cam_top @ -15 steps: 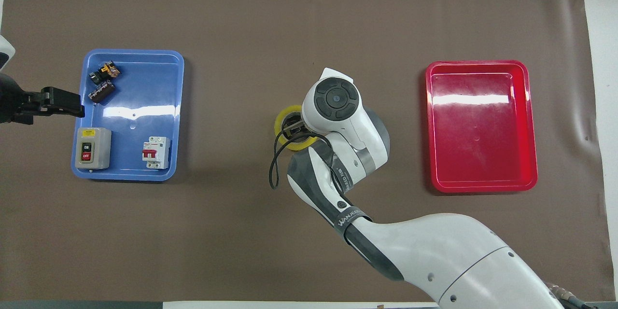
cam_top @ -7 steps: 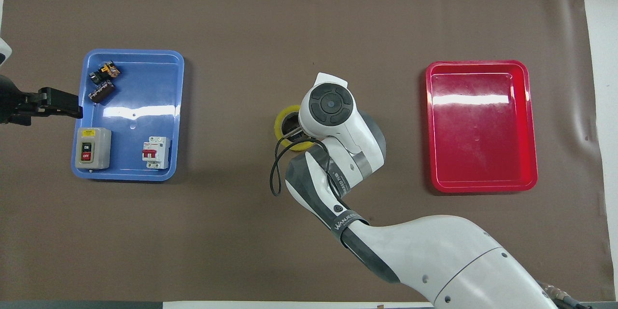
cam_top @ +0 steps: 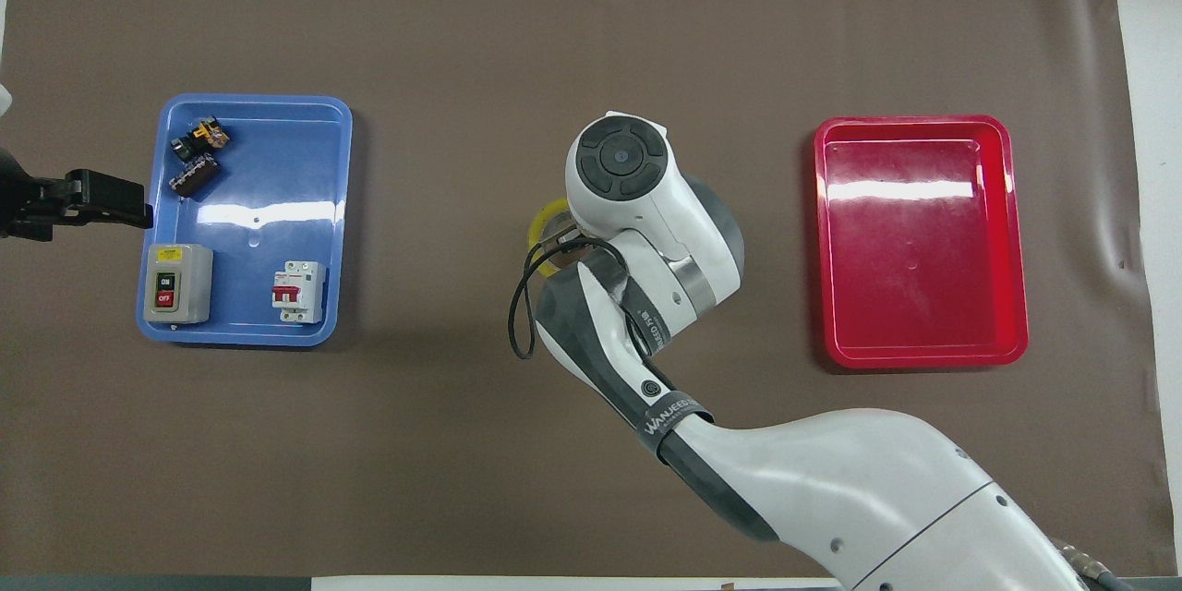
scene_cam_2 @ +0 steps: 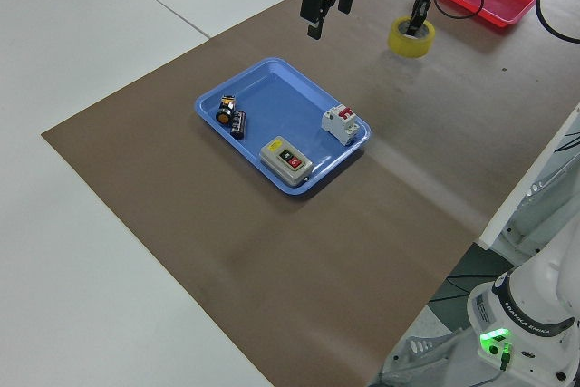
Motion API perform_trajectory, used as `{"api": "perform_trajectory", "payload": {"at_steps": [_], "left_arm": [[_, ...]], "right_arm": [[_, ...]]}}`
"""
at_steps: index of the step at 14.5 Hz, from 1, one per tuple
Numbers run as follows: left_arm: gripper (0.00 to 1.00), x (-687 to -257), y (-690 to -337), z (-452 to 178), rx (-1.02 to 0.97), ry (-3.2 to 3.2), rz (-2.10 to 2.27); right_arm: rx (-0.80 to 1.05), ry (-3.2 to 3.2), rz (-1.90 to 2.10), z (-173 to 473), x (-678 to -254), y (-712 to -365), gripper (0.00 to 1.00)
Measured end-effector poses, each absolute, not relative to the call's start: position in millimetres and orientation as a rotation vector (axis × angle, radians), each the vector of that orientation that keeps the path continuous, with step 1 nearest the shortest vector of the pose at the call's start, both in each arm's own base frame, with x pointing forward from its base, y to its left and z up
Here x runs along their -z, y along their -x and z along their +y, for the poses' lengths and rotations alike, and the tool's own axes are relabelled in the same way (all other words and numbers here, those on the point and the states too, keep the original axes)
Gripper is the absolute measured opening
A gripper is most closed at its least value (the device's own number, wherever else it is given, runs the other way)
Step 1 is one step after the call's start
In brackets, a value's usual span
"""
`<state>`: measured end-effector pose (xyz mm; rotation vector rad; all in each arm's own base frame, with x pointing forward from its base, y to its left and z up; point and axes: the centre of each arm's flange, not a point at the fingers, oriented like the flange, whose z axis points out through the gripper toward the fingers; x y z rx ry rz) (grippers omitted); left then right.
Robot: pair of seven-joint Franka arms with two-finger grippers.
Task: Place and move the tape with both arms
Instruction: 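Grasp the yellow tape with the right gripper while the left gripper retracts, then carry the tape with the right gripper and lower it into the red tray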
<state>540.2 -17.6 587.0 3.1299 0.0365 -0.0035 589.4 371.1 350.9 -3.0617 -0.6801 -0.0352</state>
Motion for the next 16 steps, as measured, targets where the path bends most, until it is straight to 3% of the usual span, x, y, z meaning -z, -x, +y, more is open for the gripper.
{"api": "perform_trajectory", "payload": {"at_steps": [8, 12, 16], "left_arm": [[1.00, -609, -538, -7, 0.018, -3.130, -0.009], [1.00, -606, -539, -8, 0.034, -3.129, -0.031], [1.00, -605, -539, -12, 0.038, -3.128, -0.046]], "right_arm": [[0.009, 3.138, -0.309, 193, -432, -647, 0.22], [-0.090, 3.132, -0.363, 71, -420, -654, 0.22], [-0.171, 3.099, -0.434, -28, -389, -637, 0.22]]}}
